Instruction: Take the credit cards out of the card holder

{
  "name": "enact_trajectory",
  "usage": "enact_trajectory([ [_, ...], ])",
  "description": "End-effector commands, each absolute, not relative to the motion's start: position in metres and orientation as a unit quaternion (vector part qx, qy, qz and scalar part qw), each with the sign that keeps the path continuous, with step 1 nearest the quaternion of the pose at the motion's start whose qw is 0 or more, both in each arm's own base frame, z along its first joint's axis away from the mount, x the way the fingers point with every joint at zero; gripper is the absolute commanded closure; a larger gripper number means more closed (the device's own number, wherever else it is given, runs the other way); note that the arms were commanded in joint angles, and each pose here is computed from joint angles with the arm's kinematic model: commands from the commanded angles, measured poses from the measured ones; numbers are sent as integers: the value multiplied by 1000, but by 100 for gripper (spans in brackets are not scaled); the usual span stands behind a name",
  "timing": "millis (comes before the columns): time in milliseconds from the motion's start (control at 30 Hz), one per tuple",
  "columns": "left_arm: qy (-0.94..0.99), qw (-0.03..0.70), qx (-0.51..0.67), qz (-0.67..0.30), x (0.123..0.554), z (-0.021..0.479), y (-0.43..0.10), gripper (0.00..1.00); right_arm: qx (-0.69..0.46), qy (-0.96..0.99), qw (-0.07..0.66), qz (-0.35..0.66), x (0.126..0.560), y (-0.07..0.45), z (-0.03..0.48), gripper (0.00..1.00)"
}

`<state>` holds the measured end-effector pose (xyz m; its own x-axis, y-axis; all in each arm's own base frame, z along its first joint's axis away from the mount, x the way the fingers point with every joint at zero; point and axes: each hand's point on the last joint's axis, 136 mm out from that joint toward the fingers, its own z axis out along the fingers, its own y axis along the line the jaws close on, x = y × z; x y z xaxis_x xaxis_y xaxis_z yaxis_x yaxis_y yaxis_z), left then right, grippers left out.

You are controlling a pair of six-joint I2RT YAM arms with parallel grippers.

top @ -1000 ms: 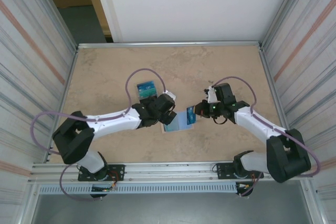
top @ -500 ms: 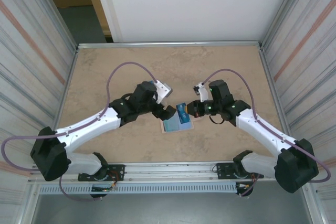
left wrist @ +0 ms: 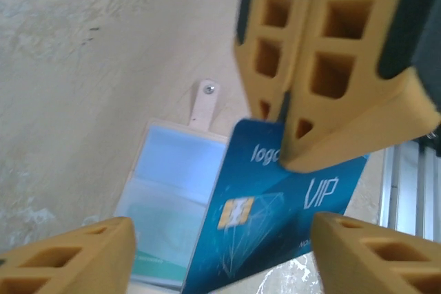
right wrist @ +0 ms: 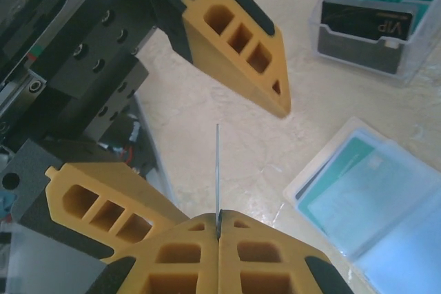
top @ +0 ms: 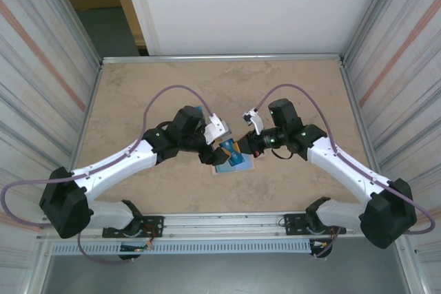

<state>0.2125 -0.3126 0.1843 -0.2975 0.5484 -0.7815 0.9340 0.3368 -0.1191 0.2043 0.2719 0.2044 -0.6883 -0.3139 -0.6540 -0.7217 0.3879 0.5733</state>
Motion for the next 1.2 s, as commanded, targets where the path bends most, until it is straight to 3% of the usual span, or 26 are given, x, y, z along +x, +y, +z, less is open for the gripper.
enact_trajectory([
  [0, 724, 311, 517, -334, 200, 191, -321, 41, -363, 774, 214, 472, 193, 280, 216, 100],
  [300, 721, 289, 526, -347, 194, 186, -324, 89, -367, 773, 216, 469, 197, 284, 216, 100],
  [400, 724, 295, 523, -340, 196, 187, -322, 100, -357, 778, 218, 469, 201, 284, 216, 93],
  [700, 736, 365, 478, -310, 213, 204, -308, 100, -304, 793, 272, 452, 216, 264, 227, 60],
  [933, 724, 454, 395, -339, 219, 240, -295, 100, -247, 781, 353, 453, 225, 250, 244, 48],
  [1167, 677, 496, 359, -409, 206, 278, -292, 100, -218, 741, 398, 495, 229, 253, 260, 36],
])
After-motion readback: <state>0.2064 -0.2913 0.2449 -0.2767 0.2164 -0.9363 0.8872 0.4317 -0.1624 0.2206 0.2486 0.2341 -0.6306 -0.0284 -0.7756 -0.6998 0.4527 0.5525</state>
